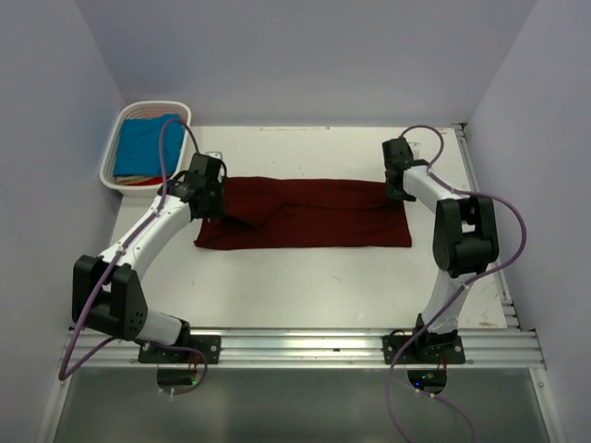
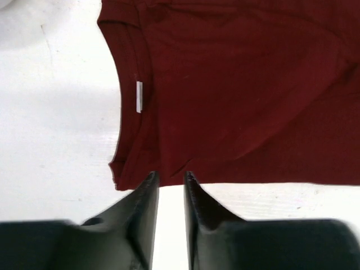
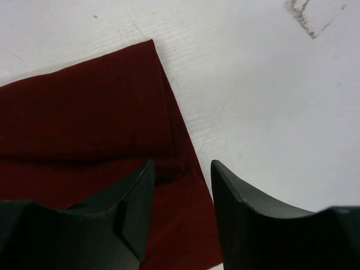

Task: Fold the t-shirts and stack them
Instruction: Fold the other side of the tshirt into a rectangle, then rotate the tshirt 90 degrees

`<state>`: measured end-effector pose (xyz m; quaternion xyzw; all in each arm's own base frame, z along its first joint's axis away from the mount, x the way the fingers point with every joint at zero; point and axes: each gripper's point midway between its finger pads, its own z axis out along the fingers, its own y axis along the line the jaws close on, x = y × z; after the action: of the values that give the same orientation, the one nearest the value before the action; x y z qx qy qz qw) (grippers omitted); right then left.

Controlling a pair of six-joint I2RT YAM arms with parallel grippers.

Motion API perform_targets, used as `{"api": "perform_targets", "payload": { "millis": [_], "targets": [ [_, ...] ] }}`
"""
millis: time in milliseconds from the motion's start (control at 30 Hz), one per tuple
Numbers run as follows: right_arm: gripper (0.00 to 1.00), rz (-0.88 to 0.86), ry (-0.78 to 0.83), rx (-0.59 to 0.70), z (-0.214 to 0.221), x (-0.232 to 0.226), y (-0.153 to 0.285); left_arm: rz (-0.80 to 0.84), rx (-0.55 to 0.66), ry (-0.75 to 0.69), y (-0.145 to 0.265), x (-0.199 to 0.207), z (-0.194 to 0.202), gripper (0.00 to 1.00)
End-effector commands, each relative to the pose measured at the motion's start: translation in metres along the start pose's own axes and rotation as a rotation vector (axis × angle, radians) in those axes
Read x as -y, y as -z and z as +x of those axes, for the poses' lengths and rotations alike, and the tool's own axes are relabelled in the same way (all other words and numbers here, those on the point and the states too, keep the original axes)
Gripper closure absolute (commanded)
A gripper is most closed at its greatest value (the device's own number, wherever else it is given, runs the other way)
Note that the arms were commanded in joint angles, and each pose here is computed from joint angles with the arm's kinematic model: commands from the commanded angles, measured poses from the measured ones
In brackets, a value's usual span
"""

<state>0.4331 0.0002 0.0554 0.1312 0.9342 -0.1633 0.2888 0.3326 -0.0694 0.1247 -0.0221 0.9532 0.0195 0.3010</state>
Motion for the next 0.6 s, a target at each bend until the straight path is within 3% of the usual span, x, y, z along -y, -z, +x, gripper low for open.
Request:
{"api": "perform_targets", "payload": {
  "millis": [0,33,67,267,300,333,367,400,500,533,567],
  "targets": [
    [0.51,-0.038,-0.073,0.085,-0.028,0.012,0.047,-0.015,0.023,0.062,0.014,-0.006,-0.002,0.53],
    [0.50,-0.040,-0.075,0.092,-0.030,0.014,0.052,-0.034,0.029,0.071,0.015,-0.009,-0.002,0.37],
    [0.48,-0.040,-0.085,0.106,-0.033,0.016,0.058,-0.039,0.032,0.078,0.016,-0.010,-0.003,0.00],
    [0.48,-0.046,-0.086,0.140,-0.045,0.019,0.067,0.007,0.125,0.131,0.021,-0.002,-0.023,0.00],
    [0.52,-0.059,-0.076,0.124,-0.042,0.013,0.062,0.010,0.132,0.141,0.019,0.000,-0.026,0.00],
    [0.60,-0.066,-0.073,0.116,-0.042,0.010,0.059,0.020,0.138,0.145,0.017,0.003,-0.029,0.00],
    [0.75,-0.082,-0.077,0.119,-0.047,0.005,0.059,0.038,0.167,0.152,0.014,0.007,-0.037,0.00],
    [0.97,-0.085,-0.073,0.091,-0.042,0.000,0.050,0.047,0.160,0.150,0.007,0.011,-0.040,0.02],
    [1.00,-0.148,-0.073,0.073,-0.042,-0.018,0.042,0.099,0.147,0.147,-0.015,0.027,-0.047,0.45],
    [1.00,-0.169,-0.070,0.048,-0.037,-0.026,0.036,0.112,0.141,0.147,-0.021,0.032,-0.049,0.75],
    [1.00,-0.178,-0.072,0.046,-0.038,-0.029,0.034,0.115,0.139,0.148,-0.028,0.034,-0.051,0.86]
  ]
}}
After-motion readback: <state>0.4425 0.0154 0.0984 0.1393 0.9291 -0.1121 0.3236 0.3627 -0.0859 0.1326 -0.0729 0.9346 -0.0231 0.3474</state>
